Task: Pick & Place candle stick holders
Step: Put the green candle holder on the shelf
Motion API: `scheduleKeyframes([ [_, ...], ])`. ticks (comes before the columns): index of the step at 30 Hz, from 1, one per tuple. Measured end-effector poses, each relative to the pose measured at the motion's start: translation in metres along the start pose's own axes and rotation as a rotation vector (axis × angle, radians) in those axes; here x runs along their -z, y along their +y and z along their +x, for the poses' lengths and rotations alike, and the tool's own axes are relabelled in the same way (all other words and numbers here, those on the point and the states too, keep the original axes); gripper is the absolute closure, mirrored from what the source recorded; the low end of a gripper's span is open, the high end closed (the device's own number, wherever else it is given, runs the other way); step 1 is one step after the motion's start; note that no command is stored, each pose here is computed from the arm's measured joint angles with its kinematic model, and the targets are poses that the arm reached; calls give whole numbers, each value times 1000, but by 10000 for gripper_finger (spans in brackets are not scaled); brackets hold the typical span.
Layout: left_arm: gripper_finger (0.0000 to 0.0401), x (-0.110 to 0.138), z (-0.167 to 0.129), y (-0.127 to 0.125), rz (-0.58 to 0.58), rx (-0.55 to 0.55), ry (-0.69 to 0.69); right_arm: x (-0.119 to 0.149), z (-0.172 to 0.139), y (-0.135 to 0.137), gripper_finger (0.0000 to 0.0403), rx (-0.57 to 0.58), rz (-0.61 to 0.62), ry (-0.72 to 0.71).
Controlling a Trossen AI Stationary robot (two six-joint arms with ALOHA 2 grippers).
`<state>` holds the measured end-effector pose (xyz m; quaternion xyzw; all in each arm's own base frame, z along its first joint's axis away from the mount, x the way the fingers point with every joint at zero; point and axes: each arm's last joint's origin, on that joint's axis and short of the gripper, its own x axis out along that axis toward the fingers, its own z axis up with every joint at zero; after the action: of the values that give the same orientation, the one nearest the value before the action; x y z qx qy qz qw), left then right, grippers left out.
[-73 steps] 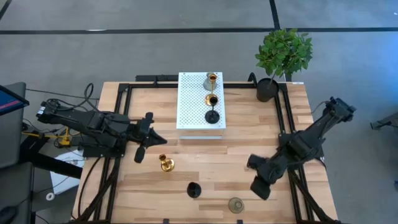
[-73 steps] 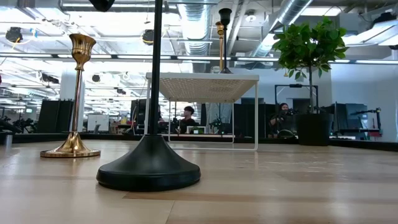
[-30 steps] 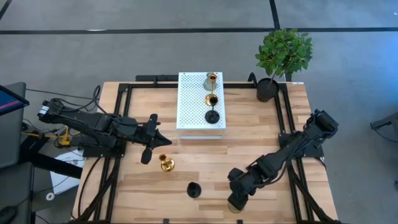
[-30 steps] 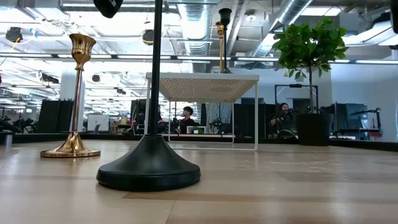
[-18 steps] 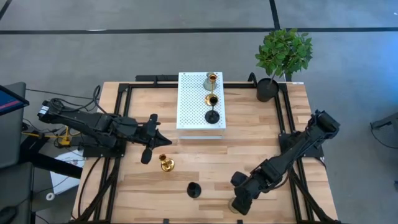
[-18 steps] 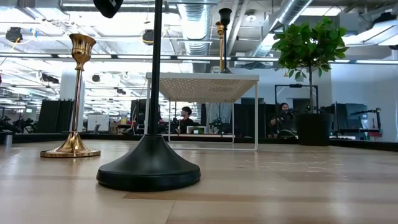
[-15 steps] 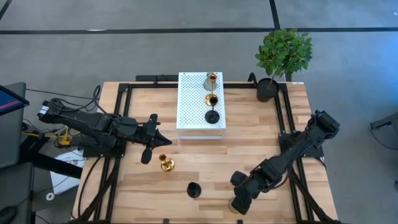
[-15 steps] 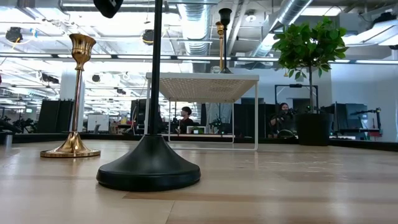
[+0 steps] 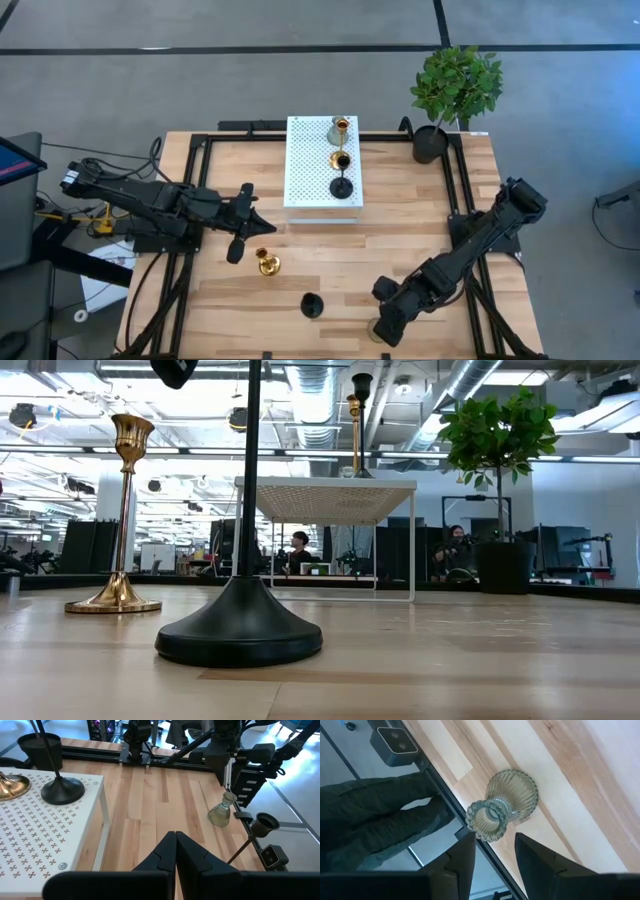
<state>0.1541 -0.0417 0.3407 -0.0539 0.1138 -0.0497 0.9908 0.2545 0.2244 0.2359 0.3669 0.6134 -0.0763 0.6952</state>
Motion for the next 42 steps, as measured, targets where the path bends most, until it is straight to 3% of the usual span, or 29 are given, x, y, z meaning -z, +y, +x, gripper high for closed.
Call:
scheduleKeyframes([
  [5,394,0,0,0,0,0,0,4,3,0,263,-5,15,1],
  [9,396,0,0,0,0,0,0,7,22,-11,249,2,74,7],
  [13,396,0,0,0,0,0,0,11,33,-14,233,-71,63,0],
  [17,394,0,0,0,0,0,0,10,33,-14,233,-72,65,-20],
  [26,394,0,0,0,0,0,1,10,33,-17,295,-39,63,-19],
  [30,396,0,0,0,0,0,1,10,48,-17,311,-22,66,16],
  [36,394,0,0,0,0,0,1,6,66,-8,332,-110,46,27],
  [42,396,0,0,0,0,0,1,2,54,-8,386,-117,42,10],
])
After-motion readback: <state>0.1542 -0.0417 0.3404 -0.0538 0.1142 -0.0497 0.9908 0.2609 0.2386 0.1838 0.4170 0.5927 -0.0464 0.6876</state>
